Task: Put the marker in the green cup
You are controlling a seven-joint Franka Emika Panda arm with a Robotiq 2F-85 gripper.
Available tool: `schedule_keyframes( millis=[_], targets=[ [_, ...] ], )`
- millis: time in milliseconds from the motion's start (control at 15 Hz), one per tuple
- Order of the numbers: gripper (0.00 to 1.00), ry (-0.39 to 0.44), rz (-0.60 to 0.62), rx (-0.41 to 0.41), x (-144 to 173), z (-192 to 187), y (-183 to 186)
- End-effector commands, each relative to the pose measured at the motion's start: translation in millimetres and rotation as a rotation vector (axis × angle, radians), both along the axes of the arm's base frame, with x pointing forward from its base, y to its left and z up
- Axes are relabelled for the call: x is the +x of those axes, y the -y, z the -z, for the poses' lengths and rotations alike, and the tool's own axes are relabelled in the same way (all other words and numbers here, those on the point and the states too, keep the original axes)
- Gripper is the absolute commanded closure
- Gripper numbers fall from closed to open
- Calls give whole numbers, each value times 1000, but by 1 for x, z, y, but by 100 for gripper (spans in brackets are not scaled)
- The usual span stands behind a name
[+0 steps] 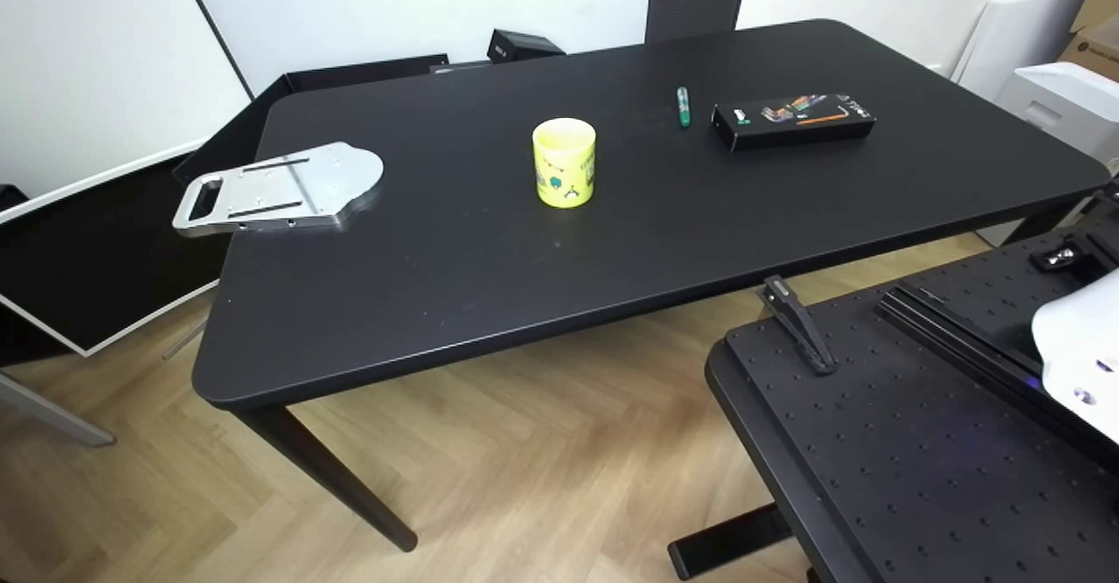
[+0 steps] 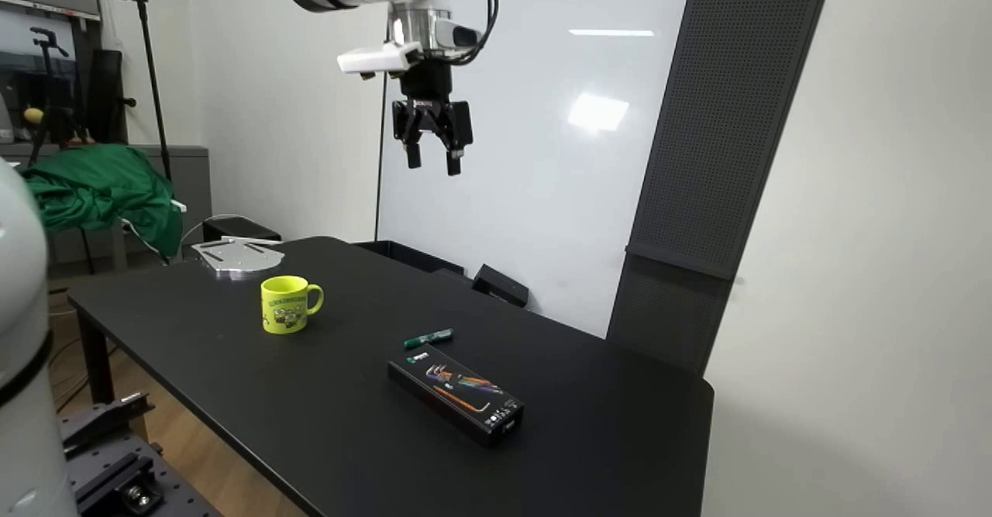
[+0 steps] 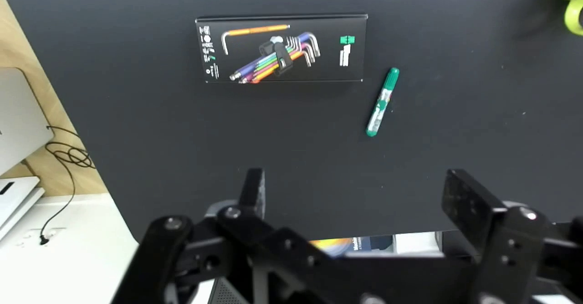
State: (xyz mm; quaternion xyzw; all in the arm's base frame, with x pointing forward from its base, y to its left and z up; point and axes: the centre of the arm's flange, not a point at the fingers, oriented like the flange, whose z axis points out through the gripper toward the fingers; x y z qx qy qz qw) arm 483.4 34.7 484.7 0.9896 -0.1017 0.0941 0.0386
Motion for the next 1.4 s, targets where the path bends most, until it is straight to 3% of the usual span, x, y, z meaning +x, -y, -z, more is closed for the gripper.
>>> schedule_keyframes(
  millis=[0,267,333,533,1200,1333],
  targets=[
    [0,32,159,-36,78,3,-12],
    [0,66,354,-40,132,22,-27],
    [0,58,254,-31,91,23,-12],
    [0,62,308,-28,115,36,-22],
    [0,65,322,-29,118,33,-21],
    [0,61,342,-50,135,41,-26]
  ],
)
